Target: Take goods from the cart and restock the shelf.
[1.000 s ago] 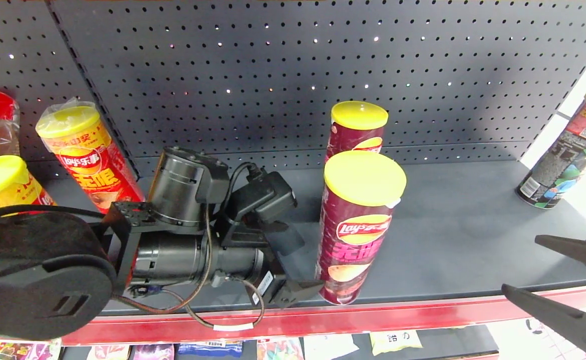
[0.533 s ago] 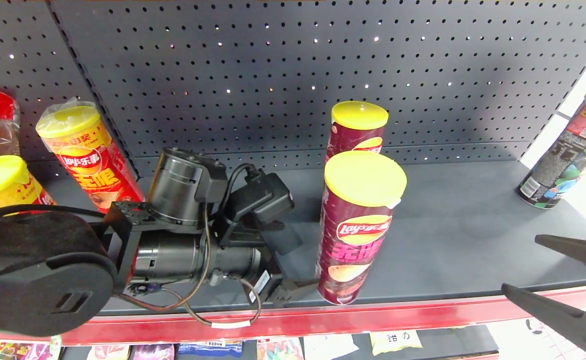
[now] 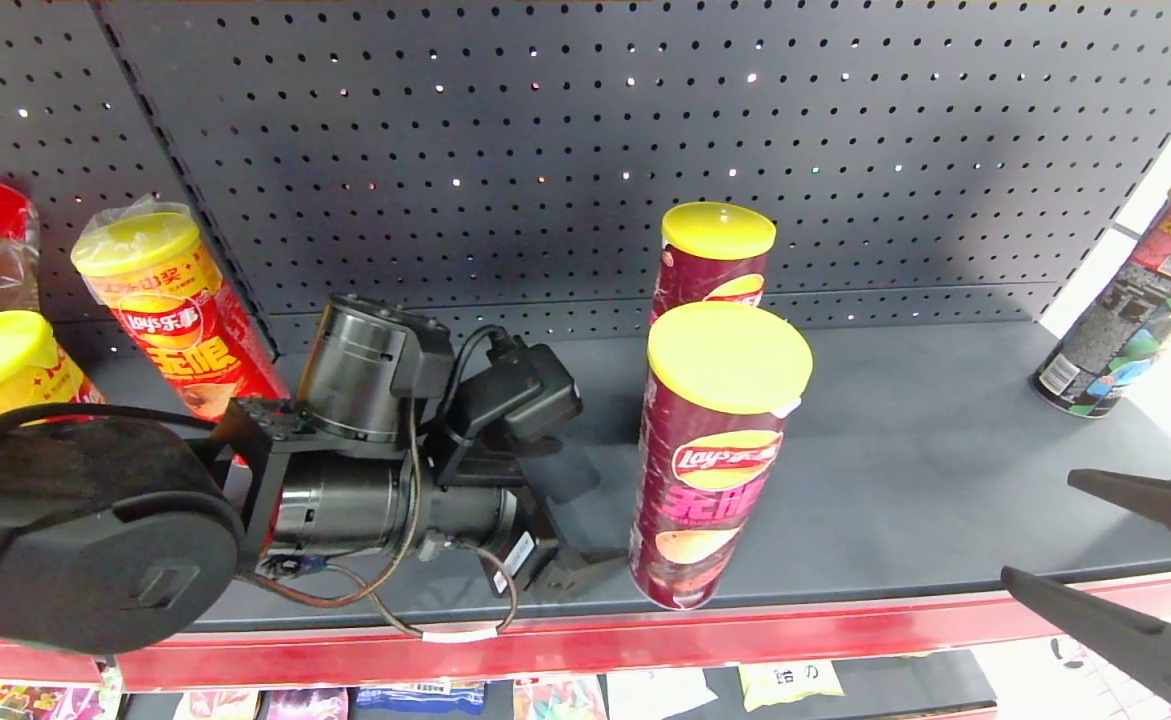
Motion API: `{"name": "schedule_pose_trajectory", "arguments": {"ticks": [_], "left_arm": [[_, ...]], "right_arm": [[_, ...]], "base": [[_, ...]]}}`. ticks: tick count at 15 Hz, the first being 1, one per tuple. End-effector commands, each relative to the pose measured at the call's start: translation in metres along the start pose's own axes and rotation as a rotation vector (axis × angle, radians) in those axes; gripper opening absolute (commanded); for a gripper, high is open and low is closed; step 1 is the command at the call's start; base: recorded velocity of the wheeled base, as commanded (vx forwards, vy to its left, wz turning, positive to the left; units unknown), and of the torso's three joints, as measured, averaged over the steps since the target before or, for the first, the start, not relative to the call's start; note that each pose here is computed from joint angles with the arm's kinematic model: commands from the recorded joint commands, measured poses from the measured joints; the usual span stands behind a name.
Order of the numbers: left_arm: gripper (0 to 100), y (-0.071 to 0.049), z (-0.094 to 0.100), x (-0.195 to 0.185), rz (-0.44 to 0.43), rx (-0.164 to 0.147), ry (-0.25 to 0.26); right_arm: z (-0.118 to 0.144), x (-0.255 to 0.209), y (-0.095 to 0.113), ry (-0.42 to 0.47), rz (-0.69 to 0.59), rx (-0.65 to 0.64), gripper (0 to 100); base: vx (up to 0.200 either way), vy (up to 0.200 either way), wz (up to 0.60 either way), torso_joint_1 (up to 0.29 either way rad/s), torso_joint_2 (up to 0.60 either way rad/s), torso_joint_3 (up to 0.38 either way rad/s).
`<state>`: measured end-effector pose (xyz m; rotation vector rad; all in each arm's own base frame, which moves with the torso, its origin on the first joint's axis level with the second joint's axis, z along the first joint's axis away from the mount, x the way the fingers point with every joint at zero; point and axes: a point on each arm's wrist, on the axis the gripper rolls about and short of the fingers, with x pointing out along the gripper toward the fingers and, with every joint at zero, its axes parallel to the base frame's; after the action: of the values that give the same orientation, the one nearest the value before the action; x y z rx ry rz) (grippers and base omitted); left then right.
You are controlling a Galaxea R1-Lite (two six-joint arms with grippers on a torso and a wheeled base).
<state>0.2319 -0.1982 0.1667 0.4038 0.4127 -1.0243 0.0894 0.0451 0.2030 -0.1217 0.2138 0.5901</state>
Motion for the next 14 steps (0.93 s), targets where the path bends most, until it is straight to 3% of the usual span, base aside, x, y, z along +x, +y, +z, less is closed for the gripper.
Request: {"name": "schedule_pose_trajectory", "arguments": {"ticks": [1, 14], "left_arm": [[100, 0.000, 0.000, 0.001, -0.002, 0.000, 0.001], [100, 0.005, 0.011, 0.012, 0.002, 0.008, -0.022]], "right_arm": [[0.000, 0.001, 0.000, 0.003, 0.001, 0.000, 100], [0.000, 0.001, -0.001, 0.005, -0.011, 0.003, 100]], "base": [[0.000, 0.000, 0.00, 0.000, 0.00, 0.000], [0.000, 0.000, 0.00, 0.000, 0.00, 0.000]]}}
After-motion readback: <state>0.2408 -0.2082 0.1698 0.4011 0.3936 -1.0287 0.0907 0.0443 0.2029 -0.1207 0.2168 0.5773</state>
